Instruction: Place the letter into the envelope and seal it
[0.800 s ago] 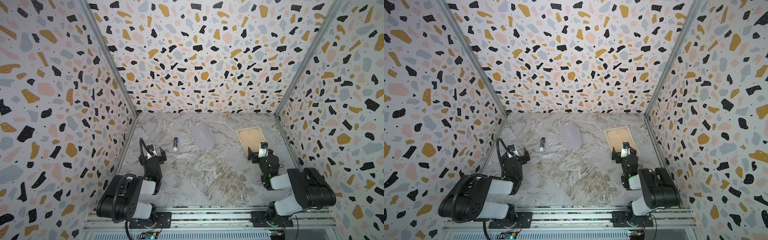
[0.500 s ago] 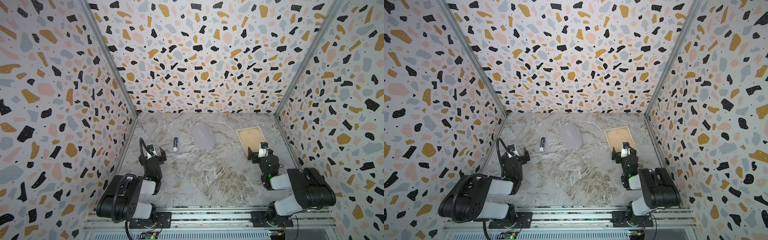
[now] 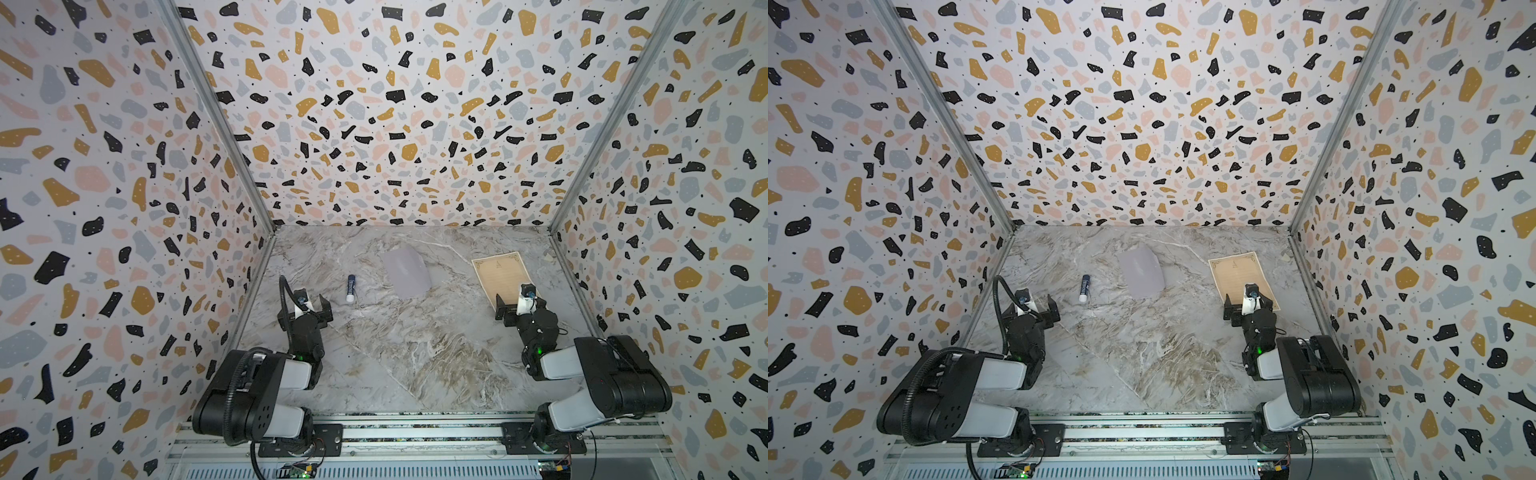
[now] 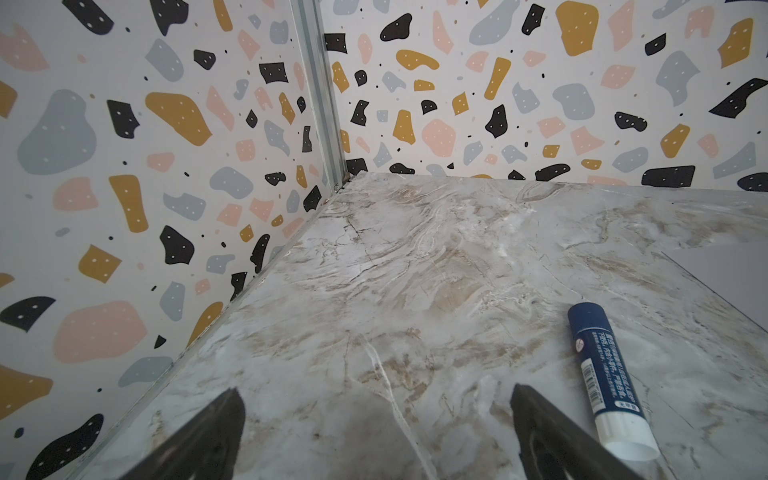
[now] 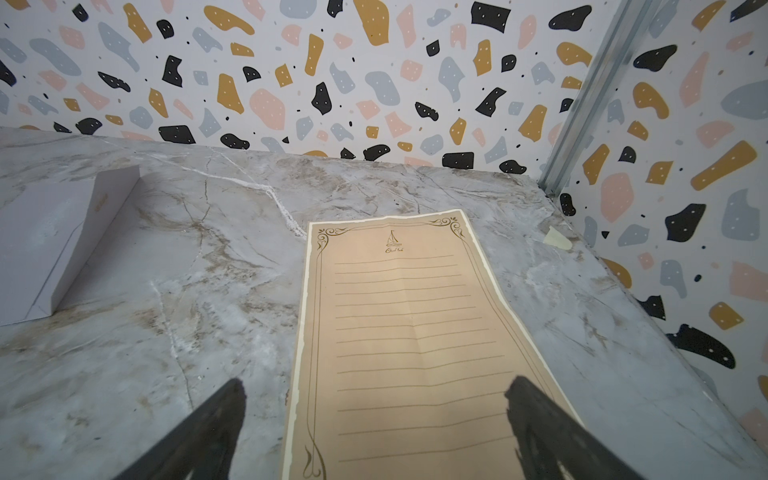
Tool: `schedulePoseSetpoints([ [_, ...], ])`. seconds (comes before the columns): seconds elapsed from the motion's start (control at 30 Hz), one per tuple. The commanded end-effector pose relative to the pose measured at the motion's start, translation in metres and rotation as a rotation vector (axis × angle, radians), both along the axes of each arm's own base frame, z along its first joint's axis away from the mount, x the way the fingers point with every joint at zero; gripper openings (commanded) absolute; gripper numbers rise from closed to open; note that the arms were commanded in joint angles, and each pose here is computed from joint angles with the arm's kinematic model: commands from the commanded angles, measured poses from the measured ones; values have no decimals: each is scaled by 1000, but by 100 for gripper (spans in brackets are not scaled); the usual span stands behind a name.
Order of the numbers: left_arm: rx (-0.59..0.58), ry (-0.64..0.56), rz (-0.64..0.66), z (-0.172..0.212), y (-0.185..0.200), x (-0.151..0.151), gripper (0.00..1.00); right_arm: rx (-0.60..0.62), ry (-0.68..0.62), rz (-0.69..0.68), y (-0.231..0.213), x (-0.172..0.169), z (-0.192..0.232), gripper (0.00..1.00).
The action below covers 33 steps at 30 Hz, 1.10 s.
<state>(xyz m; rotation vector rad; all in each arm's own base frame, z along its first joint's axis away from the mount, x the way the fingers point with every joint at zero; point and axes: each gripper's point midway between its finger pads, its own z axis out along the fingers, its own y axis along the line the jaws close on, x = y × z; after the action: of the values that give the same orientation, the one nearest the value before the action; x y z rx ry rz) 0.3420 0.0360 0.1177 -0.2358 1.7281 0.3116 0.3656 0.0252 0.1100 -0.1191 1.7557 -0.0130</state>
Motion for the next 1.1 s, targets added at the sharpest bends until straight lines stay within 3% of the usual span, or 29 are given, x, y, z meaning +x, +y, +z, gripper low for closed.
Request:
schedulePoseSetpoints([
  [0.0,-4,-60,0,16,0,4,99,0,-40,-4,-1,4,13,99],
  [0.27,-15,-86,28,23,5,1,100,-2,-64,-21,-3,2,21,99],
  [0.43,-73,-86,105,61,15,-5,100,61,-33,-45,-3,2,64,99],
  [0.5,-119,-130,84,87,12,-8,100,106,-62,10,6,-4,87,99],
  [0.63,-270,-211,-14,135,-5,-11,100,202,-54,117,26,-14,120,99],
  [0.77,-420,-223,-246,170,-47,-4,100,244,3,247,49,-24,134,99],
  [0.93,-521,-153,-452,171,-97,-9,99,259,62,321,62,-29,143,99],
  [1.07,-544,-56,-549,156,-124,-19,99,259,114,229,49,-22,139,99],
])
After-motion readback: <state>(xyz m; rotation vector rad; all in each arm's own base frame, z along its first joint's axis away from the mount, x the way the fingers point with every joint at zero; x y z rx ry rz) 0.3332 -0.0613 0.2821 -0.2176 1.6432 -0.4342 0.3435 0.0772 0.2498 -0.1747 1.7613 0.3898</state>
